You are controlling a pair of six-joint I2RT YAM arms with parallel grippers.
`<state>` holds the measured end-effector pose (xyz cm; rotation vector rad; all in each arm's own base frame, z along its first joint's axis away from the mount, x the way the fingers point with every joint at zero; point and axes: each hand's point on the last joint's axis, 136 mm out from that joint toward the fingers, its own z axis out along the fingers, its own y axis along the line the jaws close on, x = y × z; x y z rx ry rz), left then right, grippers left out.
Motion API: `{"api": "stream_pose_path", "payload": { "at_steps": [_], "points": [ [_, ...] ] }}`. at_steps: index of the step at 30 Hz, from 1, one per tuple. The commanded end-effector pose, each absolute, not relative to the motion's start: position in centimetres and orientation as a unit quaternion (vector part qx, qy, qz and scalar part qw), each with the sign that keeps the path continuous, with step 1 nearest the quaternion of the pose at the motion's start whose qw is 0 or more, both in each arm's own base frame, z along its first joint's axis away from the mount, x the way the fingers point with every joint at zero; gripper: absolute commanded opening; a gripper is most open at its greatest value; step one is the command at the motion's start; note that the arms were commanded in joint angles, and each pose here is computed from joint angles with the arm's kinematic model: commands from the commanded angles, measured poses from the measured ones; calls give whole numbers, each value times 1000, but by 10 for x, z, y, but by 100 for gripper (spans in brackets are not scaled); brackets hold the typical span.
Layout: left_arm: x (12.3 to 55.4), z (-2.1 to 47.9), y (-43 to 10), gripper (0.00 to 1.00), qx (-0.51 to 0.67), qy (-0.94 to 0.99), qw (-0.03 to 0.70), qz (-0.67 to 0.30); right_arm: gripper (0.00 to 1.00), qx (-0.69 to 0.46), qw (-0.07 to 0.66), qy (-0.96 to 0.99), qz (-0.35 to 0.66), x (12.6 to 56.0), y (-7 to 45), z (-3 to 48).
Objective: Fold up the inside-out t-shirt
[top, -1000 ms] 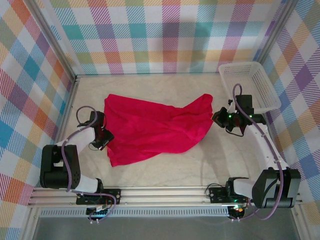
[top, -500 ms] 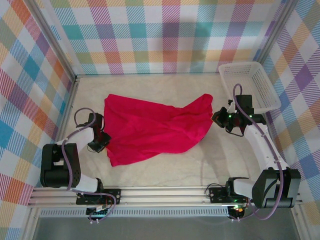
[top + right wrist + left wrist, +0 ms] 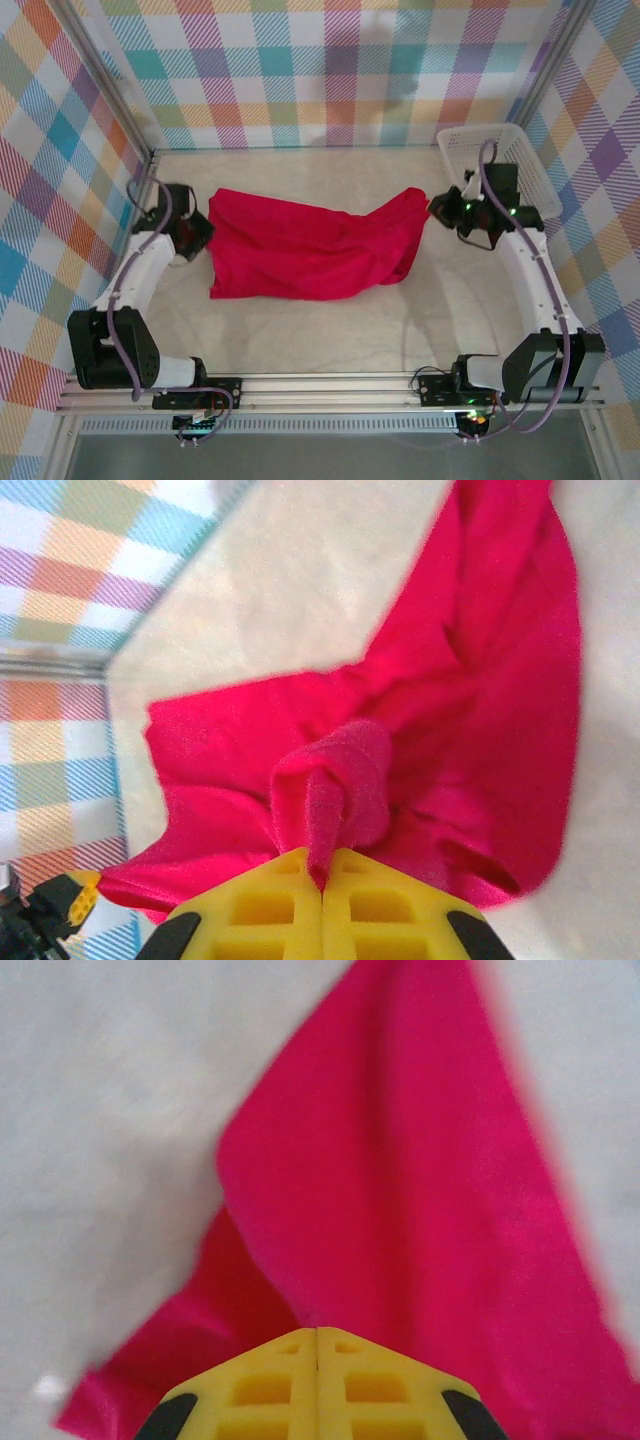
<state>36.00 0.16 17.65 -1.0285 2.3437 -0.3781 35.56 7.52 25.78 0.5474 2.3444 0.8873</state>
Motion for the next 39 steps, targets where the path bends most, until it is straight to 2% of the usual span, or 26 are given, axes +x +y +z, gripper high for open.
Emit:
{"api": "stream_pose_path", "payload": {
  "at_steps": [1, 6, 9, 17, 23, 27, 34, 39],
  "points": [
    [374, 281, -9, 0, -342, 847, 350, -206, 0, 198, 346, 842, 363, 372, 61, 333],
    [377, 414, -1, 0, -309, 787, 469, -254, 0, 224, 423, 779, 406, 376, 23, 435],
    [367, 461, 14, 0, -310, 754, 519, -257, 0, 236, 445, 749, 430, 372, 7, 468],
    [354, 502, 38, 0, -318, 721, 549, -278, 0, 211, 462, 728, 460, 363, 10, 506],
    [333, 545, 51, 0, -319, 688, 585, -288, 0, 160, 500, 696, 490, 338, 25, 565],
    [299, 582, 50, 0, -307, 654, 635, -273, 0, 119, 532, 667, 507, 305, 39, 609],
    [232, 643, 46, 0, -279, 597, 719, -223, 0, 65, 624, 625, 464, 240, 52, 670],
    [220, 668, 46, 0, -261, 567, 753, -209, 0, 76, 653, 616, 435, 243, 42, 680]
  ]
}}
